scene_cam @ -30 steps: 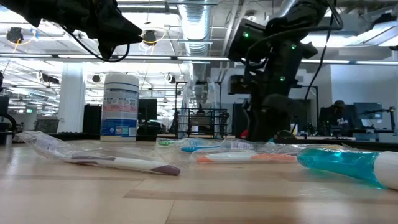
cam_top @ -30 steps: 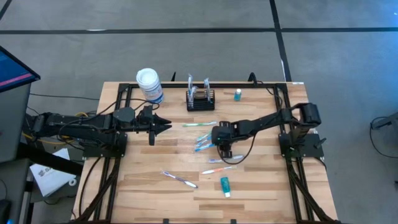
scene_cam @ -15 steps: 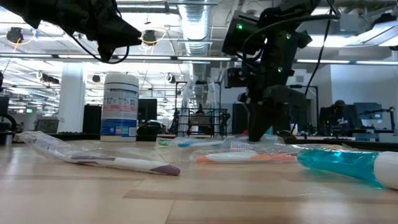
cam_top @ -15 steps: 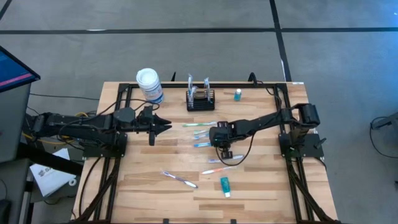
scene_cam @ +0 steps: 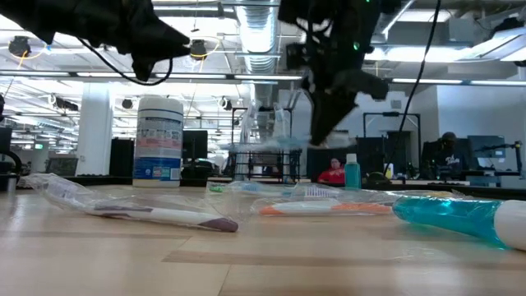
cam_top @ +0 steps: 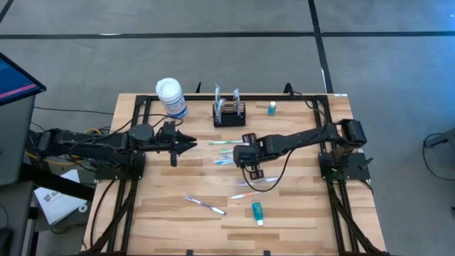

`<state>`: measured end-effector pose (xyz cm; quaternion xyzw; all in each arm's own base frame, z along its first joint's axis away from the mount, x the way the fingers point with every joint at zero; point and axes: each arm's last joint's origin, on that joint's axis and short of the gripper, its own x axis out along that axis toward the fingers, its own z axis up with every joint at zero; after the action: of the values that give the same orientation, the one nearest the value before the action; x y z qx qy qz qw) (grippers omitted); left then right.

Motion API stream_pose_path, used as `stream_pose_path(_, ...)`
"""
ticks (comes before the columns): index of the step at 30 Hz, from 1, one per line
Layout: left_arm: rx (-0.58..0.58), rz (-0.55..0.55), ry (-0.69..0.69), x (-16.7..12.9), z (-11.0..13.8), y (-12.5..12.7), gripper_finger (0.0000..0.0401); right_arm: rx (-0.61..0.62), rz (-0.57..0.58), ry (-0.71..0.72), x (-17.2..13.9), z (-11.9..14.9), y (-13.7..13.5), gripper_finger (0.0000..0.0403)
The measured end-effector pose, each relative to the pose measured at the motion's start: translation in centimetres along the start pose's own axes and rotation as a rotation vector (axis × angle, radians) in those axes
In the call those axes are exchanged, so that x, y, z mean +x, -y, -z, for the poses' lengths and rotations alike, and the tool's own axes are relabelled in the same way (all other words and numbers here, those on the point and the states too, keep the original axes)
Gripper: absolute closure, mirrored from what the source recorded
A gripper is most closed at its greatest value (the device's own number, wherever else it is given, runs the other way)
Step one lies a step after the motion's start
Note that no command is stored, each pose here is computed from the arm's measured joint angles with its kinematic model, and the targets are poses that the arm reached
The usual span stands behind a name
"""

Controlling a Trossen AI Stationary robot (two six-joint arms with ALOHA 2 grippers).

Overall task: Pick & Place toothbrushing station
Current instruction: Put the bottom blue toothbrush into the black wire organizer

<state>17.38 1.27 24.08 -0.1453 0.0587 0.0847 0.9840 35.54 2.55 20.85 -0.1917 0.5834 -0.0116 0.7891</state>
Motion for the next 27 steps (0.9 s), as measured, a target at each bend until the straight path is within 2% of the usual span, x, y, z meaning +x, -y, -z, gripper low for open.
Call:
stream_pose_path(4, -0.042, 0.053, 0.037, 0.4, -0.3, 0.3, 0.0309, -0.042, 0.064, 0.028, -1.7, -1.3, 0.1, 0.0399)
stream_pose_path(10, -0.164, 0.092, 0.019, 2.3, 0.3, 0.4, 0.0309, -0.112, 0.202, 0.073, -3.9, -2.8, -0.4, 0.04)
stream_pose_path(14, -0.279, 0.094, 0.004, 3.6, 1.0, 0.2, 0.0309, -0.158, 0.285, 0.08, -4.7, -3.3, -1.0, 0.0401)
stream_pose_path(20, -0.395, 0.16, -0.023, 4.7, 1.3, -0.5, 0.0309, -0.198, 0.442, 0.062, -5.4, -3.5, -2.4, 0.0401)
stream_pose_path(27, -0.501, 0.215, -0.053, 5.2, 1.3, -1.4, 0.0309, -0.25, 0.487, 0.106, -6.1, -3.9, -4.2, 0.0401)
